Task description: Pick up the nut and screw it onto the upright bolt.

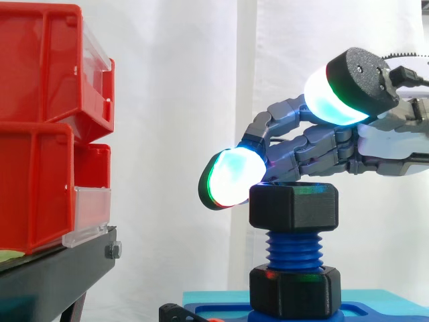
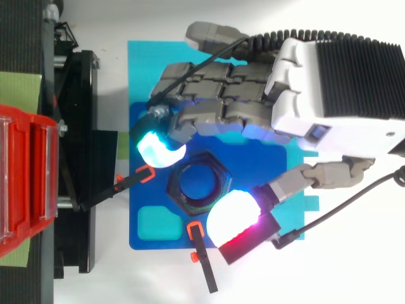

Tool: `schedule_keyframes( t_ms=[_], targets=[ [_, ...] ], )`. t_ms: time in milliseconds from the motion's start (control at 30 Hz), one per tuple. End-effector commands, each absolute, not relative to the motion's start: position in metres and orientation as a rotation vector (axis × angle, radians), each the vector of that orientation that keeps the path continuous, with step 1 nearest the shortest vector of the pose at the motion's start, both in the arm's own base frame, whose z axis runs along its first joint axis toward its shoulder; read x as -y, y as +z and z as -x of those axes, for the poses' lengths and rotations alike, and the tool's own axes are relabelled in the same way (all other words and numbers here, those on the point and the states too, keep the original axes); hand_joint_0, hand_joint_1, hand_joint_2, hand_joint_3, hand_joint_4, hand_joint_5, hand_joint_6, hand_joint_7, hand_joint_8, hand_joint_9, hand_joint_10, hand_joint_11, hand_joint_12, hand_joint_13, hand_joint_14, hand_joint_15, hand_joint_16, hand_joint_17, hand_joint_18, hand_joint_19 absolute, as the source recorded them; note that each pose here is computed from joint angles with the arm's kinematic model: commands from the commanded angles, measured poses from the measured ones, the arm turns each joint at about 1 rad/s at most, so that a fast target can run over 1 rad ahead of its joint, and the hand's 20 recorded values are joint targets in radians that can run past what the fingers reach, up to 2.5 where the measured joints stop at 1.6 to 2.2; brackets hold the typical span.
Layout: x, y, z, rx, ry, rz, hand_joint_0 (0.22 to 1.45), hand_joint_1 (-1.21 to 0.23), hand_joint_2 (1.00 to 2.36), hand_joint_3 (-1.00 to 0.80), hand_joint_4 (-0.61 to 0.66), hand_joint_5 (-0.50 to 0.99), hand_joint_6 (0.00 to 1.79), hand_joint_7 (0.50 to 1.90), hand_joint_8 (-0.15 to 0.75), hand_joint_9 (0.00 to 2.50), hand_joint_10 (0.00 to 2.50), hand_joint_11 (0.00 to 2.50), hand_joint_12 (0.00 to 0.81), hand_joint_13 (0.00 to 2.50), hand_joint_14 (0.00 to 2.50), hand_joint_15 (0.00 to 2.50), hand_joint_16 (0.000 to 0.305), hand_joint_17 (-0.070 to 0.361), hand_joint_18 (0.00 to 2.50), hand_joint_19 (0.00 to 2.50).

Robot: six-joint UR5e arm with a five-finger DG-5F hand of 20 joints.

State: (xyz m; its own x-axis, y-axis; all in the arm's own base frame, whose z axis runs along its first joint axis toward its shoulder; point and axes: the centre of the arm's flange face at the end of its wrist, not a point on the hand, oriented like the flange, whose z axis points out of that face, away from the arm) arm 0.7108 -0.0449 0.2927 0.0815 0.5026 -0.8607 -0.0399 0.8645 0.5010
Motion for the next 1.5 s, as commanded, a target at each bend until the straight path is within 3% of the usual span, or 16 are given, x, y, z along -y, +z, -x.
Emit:
schedule_keyframes(
  t_ms=[0, 800, 867, 1000, 1167, 1467],
  targets=[
    [0.038, 0.292, -0.711, -1.448, 0.429, -0.388, 0.47, -0.2, 1.0, -0.5, 0.15, -0.18, 0.5, 0.71, 0.218, 0.39, 0.0, 0.0, 0.312, 0.33, 0.0, 0.0, 0.034, 0.077, 0.0, 0.0],
    [0.05, 0.291, -0.709, -1.455, 0.417, -0.395, 0.49, -0.25, 1.0, -0.5, 0.2, -0.12, 0.5, 1.09, 0.253, 0.51, 0.0, 0.0, 0.291, 0.43, 0.0, 0.0, 0.027, 0.06, 0.07, 0.0],
    [0.052, 0.29, -0.709, -1.46, 0.413, -0.398, 0.49, -0.25, 1.0, -0.5, 0.19, -0.12, 0.5, 1.14, 0.255, 0.52, 0.0, 0.0, 0.289, 0.44, 0.0, 0.0, 0.027, 0.06, 0.08, 0.0],
    [0.056, 0.289, -0.707, -1.465, 0.405, -0.402, 0.49, -0.27, 1.0, -0.5, 0.19, -0.08, 0.5, 1.35, 0.268, 0.61, 0.0, 0.0, 0.28, 0.49, 0.0, 0.0, 0.024, 0.054, 0.14, 0.0],
    [0.065, 0.288, -0.706, -1.471, 0.395, -0.408, 0.5, -0.31, 1.0, -0.5, 0.2, -0.04, 0.6, 1.23, 0.27, 0.75, 0.0, 0.0, 0.252, 0.64, 0.0, 0.0, 0.018, 0.041, 0.3, 0.0],
    [0.071, 0.288, -0.704, -1.481, 0.397, -0.404, 0.53, -0.39, 1.0, -0.5, 0.07, 0.06, 0.61, 1.24, 0.199, 1.26, 0.0, 0.0, 0.174, 0.96, 0.0, 0.0, 0.009, 0.019, 0.67, 0.0]
  ],
)
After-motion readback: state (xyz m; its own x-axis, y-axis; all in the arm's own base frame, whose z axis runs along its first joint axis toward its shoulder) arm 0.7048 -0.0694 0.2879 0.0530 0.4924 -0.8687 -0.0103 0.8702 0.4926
